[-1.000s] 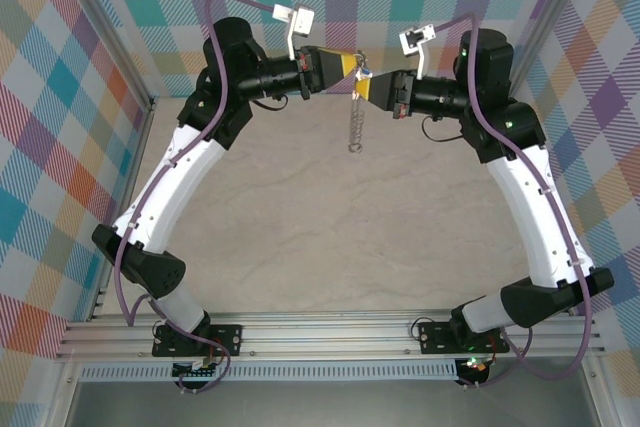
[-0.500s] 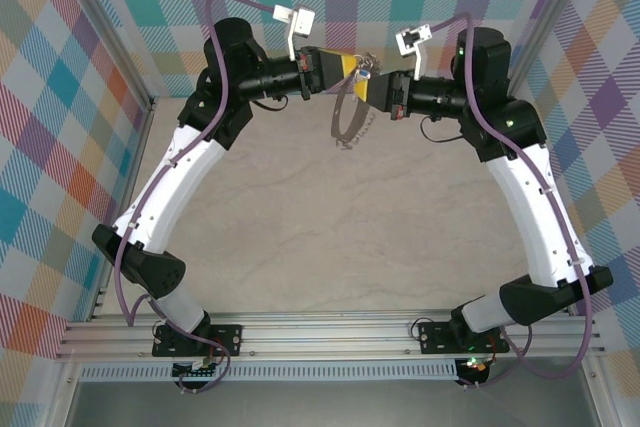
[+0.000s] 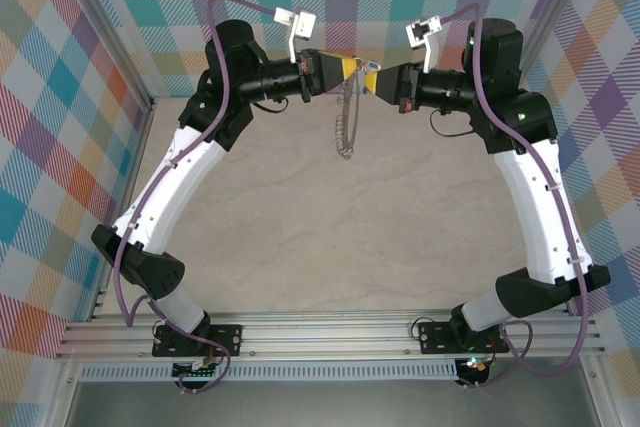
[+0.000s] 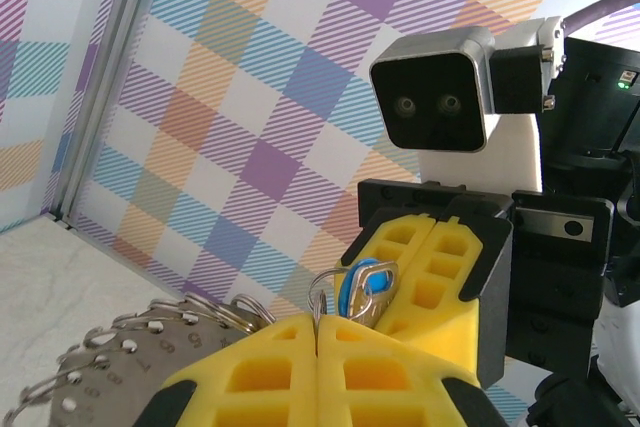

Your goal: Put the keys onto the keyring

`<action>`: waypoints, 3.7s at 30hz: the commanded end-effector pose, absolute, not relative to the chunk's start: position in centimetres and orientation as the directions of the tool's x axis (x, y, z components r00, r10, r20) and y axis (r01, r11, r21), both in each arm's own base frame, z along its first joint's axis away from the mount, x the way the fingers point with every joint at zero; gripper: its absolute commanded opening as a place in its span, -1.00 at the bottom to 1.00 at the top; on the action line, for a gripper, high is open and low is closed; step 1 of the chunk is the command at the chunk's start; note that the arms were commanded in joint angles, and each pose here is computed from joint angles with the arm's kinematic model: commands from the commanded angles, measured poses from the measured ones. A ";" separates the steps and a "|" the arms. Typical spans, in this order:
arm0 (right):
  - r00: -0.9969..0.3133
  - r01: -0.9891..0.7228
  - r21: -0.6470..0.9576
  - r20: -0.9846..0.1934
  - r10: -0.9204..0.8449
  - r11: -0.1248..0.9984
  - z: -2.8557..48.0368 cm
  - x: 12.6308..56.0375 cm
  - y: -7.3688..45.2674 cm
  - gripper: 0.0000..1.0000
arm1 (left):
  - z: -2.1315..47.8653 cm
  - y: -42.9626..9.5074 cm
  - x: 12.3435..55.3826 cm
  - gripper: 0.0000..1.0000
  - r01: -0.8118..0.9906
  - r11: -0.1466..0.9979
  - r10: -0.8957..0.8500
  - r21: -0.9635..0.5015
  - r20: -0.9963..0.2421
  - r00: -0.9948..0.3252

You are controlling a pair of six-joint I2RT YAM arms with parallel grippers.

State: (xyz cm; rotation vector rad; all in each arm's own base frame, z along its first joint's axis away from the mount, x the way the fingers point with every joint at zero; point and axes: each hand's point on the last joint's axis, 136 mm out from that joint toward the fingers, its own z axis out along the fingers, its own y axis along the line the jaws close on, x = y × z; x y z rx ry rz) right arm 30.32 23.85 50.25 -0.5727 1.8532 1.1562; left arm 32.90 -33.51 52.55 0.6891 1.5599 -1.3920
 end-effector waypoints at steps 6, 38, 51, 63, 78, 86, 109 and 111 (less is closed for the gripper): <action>-0.513 -0.777 0.480 -0.858 0.031 0.408 51.5 30.3 24.6 -1.00 | 54.5 -32.8 31.4 -1.00 0.894 0.186 -0.178 -0.407 -0.909 -0.377; -0.679 -0.622 0.581 -0.734 0.007 0.525 43.2 32.2 23.6 -1.00 | 50.5 -31.0 35.5 0.08 0.766 0.410 -0.217 -0.495 -0.869 -0.445; -0.770 -0.463 0.629 -0.635 0.069 0.624 34.9 34.6 21.8 -1.00 | 45.8 -28.3 37.0 1.00 0.645 0.538 -0.239 -0.543 -0.832 -0.501; -0.782 -0.388 0.616 -0.613 0.108 0.685 32.8 35.5 19.5 -1.00 | 41.1 -23.9 37.7 1.00 0.454 0.702 -0.305 -0.549 -0.808 -0.505; -0.812 -0.344 0.582 -0.578 0.077 0.736 30.0 34.7 17.4 -1.00 | 36.3 -21.4 37.6 1.00 0.300 0.772 -0.350 -0.561 -0.769 -0.536; -0.850 -0.330 0.630 -0.522 0.069 0.703 28.2 34.8 18.3 -1.00 | 34.9 -20.5 37.9 1.00 0.249 0.791 -0.369 -0.559 -0.760 -0.535; -0.886 -0.346 0.720 -0.462 0.044 0.601 27.7 44.0 26.4 -1.00 | 32.8 -20.2 39.3 1.00 0.212 0.764 -0.412 -0.609 -0.714 -0.567; -0.884 -0.344 0.728 -0.464 0.055 0.593 28.0 45.4 27.0 -1.00 | 32.8 -20.3 39.3 1.00 0.213 0.763 -0.411 -0.611 -0.712 -0.570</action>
